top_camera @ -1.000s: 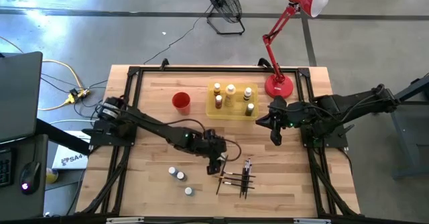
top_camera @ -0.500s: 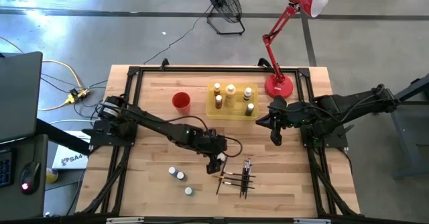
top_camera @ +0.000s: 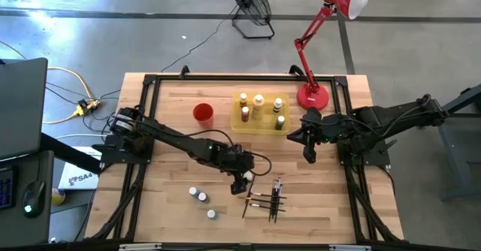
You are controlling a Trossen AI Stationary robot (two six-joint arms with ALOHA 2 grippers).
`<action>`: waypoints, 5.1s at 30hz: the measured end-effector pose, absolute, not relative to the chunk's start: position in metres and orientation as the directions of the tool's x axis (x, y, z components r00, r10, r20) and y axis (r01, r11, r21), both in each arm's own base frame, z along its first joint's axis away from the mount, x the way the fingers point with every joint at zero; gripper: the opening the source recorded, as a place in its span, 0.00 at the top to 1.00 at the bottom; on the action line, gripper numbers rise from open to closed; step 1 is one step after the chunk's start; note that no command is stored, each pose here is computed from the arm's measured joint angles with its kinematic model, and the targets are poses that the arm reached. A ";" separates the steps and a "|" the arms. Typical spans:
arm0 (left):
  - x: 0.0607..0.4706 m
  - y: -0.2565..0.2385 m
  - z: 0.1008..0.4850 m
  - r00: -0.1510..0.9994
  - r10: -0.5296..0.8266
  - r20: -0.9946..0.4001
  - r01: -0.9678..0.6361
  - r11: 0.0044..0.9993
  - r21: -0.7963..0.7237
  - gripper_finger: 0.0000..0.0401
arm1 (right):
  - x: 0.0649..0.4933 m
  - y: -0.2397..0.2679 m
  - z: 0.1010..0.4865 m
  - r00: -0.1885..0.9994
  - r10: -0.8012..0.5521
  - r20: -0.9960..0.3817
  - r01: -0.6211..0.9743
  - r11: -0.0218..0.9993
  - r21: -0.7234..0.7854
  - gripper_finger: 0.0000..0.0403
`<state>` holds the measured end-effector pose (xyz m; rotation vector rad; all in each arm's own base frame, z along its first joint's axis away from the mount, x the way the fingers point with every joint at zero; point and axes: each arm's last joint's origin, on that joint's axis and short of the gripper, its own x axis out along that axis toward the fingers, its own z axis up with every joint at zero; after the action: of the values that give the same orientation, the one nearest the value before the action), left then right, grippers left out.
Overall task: Pick & Place Paint Supplies
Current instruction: Put the white paint bottle into the yellow bin
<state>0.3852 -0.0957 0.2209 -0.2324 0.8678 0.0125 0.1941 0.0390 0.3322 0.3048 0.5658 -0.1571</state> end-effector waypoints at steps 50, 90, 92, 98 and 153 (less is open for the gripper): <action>0.398 -0.105 0.216 0.717 -0.122 -0.686 -0.063 0.969 -0.238 0.23 | 0.194 0.038 0.333 0.837 -0.090 -0.540 0.249 0.941 0.229 0.99; 0.390 -0.101 0.208 0.645 -0.058 -0.762 -0.113 0.979 -0.171 0.23 | 0.194 0.038 0.333 0.837 -0.091 -0.540 0.249 0.941 0.227 0.99; 0.390 -0.101 0.208 0.645 -0.058 -0.762 -0.113 0.979 -0.171 0.23 | 0.194 0.038 0.333 0.836 -0.091 -0.541 0.249 0.941 0.227 0.99; 0.390 -0.101 0.208 0.649 -0.037 -0.760 -0.133 0.978 -0.160 0.23 | 0.194 0.038 0.333 0.836 -0.091 -0.540 0.249 0.941 0.227 0.99; 0.390 -0.100 0.208 0.652 -0.021 -0.758 -0.158 0.974 -0.163 0.23 | 0.194 0.038 0.333 0.836 -0.092 -0.540 0.251 0.941 0.228 0.99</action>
<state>0.3903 -0.1002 0.2081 -0.2227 0.8594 0.0785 0.1944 0.0382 0.3327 0.2976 0.5523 -0.1844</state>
